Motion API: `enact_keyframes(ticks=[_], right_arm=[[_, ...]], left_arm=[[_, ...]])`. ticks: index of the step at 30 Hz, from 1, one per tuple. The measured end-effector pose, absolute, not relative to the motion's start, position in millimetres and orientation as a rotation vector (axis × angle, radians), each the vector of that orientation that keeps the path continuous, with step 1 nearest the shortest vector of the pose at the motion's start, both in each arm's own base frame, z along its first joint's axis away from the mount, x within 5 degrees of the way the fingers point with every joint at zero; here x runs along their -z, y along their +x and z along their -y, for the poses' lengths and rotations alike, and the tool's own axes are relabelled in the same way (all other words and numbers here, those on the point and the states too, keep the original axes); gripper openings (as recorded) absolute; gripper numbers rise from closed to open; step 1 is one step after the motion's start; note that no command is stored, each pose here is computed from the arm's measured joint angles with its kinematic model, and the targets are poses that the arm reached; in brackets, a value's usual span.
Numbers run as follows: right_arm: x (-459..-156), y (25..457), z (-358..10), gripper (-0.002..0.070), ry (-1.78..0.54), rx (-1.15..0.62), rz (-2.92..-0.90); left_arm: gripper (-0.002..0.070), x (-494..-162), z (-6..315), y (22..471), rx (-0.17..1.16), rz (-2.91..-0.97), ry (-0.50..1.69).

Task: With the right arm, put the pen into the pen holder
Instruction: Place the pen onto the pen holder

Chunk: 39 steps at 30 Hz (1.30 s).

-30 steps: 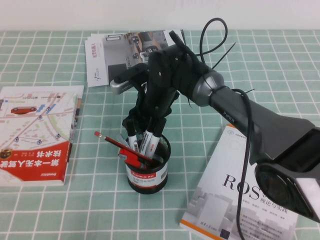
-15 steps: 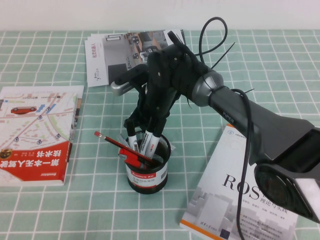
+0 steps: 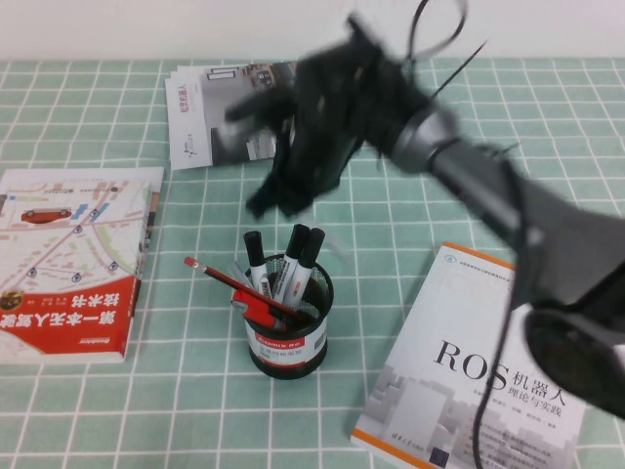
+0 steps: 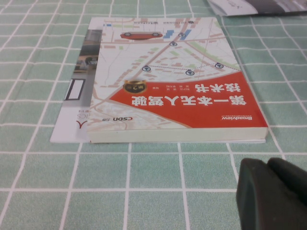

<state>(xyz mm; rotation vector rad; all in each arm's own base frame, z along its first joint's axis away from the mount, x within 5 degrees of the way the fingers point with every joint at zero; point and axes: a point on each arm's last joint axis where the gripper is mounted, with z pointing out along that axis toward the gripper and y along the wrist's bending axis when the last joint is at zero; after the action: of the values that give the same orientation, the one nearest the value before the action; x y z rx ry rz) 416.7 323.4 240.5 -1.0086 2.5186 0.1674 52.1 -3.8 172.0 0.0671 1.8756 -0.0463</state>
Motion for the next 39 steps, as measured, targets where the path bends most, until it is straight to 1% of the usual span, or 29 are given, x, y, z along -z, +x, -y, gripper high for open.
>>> enact_keyframes(ticks=[7,10,13,17,22,24,28,32,35,39], right_arm=[[-341.2,400.6,-290.1,0.0113,-0.902,-0.18,-2.346],[-365.6,387.7,-279.3,0.0113,-0.889,-0.183,-2.32],[-374.5,373.2,-268.7,0.0113,-0.898,-0.175,-2.343],[-376.4,349.3,-252.0,0.0113,-0.882,-0.181,-2.341],[-375.9,310.3,-229.0,0.0113,-0.777,-0.293,-2.154],[-371.0,290.4,-216.5,0.0113,-0.728,-0.355,-2.072],[-350.4,259.0,-194.1,0.0113,-0.62,-0.444,-1.917],[-324.7,233.7,-177.2,0.0113,-0.55,-0.481,-1.758],[-311.8,217.2,-174.8,0.0113,-0.542,-0.512,-1.656],[-299.0,195.7,-184.0,0.0113,-0.581,-0.574,-1.482]], left_arm=[[-0.0004,-172.0,3.8,52.1,0.046,-1.876,0.067],[-0.0004,-172.0,3.8,52.1,0.046,-1.876,0.067],[-0.0004,-172.0,3.8,52.1,0.046,-1.876,0.067],[-0.0004,-172.0,3.8,52.1,0.046,-1.876,0.067],[-0.0004,-172.0,3.8,52.1,0.046,-1.876,0.067],[-0.0004,-172.0,3.8,52.1,0.046,-1.876,0.067],[-0.0004,-172.0,3.8,52.1,0.046,-1.876,0.067],[-0.0004,-172.0,3.8,52.1,0.046,-1.876,0.067],[-0.0004,-172.0,3.8,52.1,0.046,-1.876,0.067],[-0.0004,-172.0,3.8,52.1,0.046,-1.876,0.067]])
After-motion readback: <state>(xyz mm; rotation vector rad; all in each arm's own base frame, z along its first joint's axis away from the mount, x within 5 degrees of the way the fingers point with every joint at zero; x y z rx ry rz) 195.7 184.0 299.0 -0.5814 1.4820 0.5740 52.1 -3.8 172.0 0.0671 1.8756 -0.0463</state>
